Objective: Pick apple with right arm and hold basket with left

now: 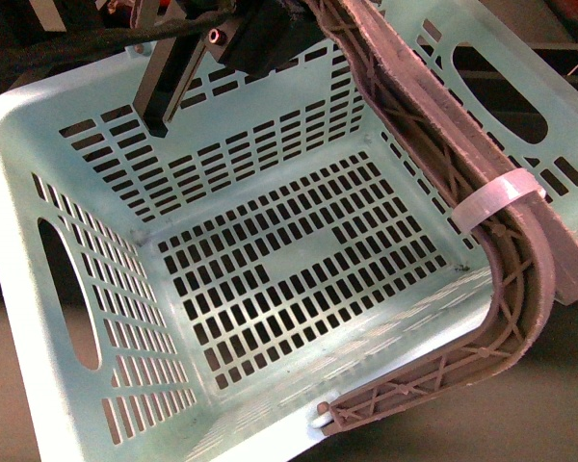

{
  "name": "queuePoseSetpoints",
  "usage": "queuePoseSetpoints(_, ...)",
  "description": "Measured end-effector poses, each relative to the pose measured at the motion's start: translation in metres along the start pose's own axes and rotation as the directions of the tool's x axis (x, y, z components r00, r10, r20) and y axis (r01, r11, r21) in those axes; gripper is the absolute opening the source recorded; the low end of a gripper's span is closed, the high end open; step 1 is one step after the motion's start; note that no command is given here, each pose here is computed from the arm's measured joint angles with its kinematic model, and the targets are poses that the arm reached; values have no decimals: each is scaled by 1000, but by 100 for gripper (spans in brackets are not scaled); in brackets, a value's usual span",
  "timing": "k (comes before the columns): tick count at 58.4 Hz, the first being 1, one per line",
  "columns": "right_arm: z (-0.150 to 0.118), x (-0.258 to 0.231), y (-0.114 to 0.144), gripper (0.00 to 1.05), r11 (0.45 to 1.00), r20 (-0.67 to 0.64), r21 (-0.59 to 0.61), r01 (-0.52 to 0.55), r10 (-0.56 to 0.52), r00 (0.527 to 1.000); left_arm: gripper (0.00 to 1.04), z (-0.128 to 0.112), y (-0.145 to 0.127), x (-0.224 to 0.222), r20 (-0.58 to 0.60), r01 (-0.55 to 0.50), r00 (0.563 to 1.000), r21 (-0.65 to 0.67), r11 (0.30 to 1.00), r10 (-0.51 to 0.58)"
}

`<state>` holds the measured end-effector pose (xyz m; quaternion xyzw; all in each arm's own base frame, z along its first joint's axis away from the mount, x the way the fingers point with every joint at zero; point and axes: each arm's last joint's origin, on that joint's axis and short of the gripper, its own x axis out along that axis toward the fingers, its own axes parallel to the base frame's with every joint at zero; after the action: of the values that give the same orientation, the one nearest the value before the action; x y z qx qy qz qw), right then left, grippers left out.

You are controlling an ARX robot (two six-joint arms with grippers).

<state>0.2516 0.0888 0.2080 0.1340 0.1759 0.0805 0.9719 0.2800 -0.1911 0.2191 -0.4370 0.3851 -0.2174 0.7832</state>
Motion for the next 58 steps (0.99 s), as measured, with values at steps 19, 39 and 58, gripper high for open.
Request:
queuePoseSetpoints(19, -21, 10, 9, 97, 999, -78, 9, 38, -37, 996, 6, 0, 0, 0, 1, -1, 1000, 0, 1000, 1)
queuePoseSetpoints(39, 12, -47, -12, 96, 968, 81, 26, 248, -249, 965, 6, -1, 2, 1, -1, -8, 1000, 4, 1000, 8)
queuePoseSetpoints(58, -27, -102, -47, 47, 962, 352, -202, 184, -104, 930, 6, -1, 1, 1, -9, -3, 1000, 2, 1000, 3)
